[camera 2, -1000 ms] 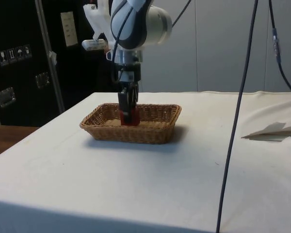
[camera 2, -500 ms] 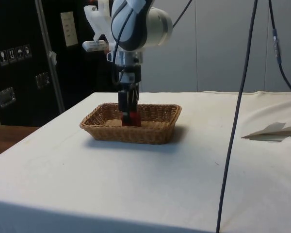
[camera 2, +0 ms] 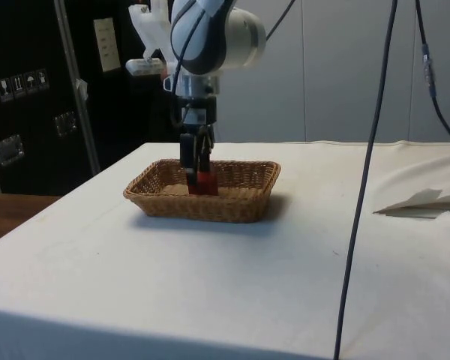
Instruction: Pick up the cube and place it into the basket.
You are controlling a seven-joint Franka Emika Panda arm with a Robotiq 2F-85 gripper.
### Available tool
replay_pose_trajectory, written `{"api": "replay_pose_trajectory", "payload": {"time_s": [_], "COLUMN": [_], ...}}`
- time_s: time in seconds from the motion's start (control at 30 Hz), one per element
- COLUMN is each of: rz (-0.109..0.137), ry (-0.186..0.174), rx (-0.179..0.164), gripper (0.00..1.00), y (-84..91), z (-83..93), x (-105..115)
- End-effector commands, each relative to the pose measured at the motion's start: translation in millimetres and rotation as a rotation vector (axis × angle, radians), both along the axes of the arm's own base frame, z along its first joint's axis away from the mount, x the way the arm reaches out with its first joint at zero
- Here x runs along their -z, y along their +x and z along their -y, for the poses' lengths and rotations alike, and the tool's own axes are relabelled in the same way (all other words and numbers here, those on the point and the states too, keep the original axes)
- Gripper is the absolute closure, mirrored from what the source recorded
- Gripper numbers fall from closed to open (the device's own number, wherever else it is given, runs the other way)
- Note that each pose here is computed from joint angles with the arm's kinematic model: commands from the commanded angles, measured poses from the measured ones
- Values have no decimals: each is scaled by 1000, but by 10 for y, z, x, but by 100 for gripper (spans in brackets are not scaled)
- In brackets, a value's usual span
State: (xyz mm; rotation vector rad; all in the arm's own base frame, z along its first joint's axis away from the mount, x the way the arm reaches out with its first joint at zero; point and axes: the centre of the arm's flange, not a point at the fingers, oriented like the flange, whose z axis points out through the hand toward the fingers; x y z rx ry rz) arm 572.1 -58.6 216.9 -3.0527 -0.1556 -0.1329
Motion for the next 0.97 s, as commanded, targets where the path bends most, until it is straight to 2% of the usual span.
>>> {"api": "replay_pose_trajectory", "payload": {"time_s": [0.0,0.07,0.1,0.13,0.33,0.43,0.63,0.67,0.7,0.9,0.93], "rz": [-1,2,6,5,19,19,40,46,41,56,66], "ry": [0,3,5,5,14,15,23,32,24,26,38], "rx": [4,7,2,11,20,20,29,23,28,35,31], "gripper": [0,0,0,0,0,0,0,0,0,0,0], "y": [-11,-10,7,-5,3,3,6,14,6,4,9], "z": [7,7,-1,18,39,36,50,33,42,51,32], "x": [-88,-150,-90,-223,-461,-490,-748,-721,-773,-946,-957]}}
